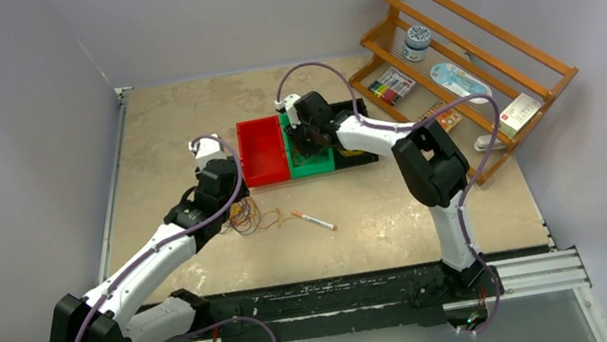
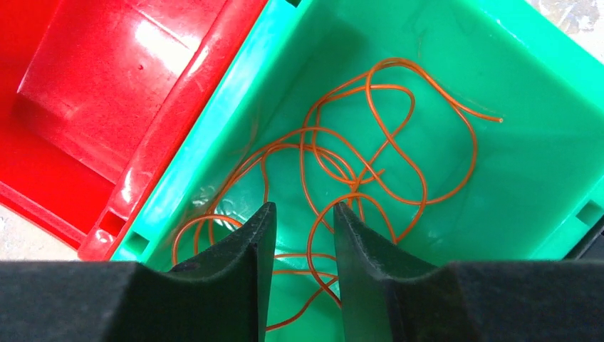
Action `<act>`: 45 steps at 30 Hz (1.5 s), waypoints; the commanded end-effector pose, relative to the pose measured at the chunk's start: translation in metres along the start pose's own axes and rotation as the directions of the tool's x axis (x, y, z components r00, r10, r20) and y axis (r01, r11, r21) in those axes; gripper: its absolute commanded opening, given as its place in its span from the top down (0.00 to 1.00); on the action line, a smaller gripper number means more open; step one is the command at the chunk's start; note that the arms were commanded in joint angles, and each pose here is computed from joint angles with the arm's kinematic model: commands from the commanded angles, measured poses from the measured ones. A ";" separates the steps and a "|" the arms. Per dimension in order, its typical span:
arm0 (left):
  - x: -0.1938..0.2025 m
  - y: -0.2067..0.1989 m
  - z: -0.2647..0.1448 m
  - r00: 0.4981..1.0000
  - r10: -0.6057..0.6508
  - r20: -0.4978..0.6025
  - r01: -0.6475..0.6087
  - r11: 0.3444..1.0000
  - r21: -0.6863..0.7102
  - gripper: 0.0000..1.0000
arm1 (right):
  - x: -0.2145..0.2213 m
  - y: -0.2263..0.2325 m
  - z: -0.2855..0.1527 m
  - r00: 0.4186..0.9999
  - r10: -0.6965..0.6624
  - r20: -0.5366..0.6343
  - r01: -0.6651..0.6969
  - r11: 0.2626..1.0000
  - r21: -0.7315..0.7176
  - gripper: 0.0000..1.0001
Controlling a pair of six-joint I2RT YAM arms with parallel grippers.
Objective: Untangle the cables
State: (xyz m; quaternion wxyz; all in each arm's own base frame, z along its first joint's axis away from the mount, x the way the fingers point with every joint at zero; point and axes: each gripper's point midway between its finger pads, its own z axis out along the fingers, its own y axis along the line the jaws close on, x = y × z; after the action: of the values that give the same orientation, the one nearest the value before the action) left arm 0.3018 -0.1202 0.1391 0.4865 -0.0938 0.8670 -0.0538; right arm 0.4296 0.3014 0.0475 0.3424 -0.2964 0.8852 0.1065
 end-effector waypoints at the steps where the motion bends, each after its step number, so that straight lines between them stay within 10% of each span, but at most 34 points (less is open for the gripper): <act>1: -0.016 0.000 -0.001 0.998 -0.029 0.052 0.029 1.000 -0.003 0.57 | -0.035 -0.010 -0.038 0.994 0.026 0.110 -0.029 0.999 0.027 0.59; 16: -0.020 -0.002 0.003 0.998 -0.026 0.049 0.026 1.000 -0.004 0.52 | -0.058 0.003 -0.093 0.977 0.032 0.212 -0.023 0.999 -0.045 0.44; 29: -0.019 -0.002 0.005 0.999 -0.017 0.041 0.017 1.000 -0.010 0.52 | 0.007 0.029 -0.103 1.000 -0.003 -0.003 0.003 0.981 -0.193 0.57; 45: -0.016 0.002 0.005 0.999 -0.016 0.039 0.017 1.000 -0.021 0.52 | -0.008 0.022 -0.064 0.999 0.054 -0.001 -0.053 0.988 -0.143 0.71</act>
State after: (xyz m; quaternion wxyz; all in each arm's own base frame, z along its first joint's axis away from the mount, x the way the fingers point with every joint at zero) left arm 0.3047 -0.1151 0.1295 0.4760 -0.0979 0.8730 -0.0404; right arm 0.3679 0.2877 0.0881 0.2949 -0.3078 0.8876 0.1747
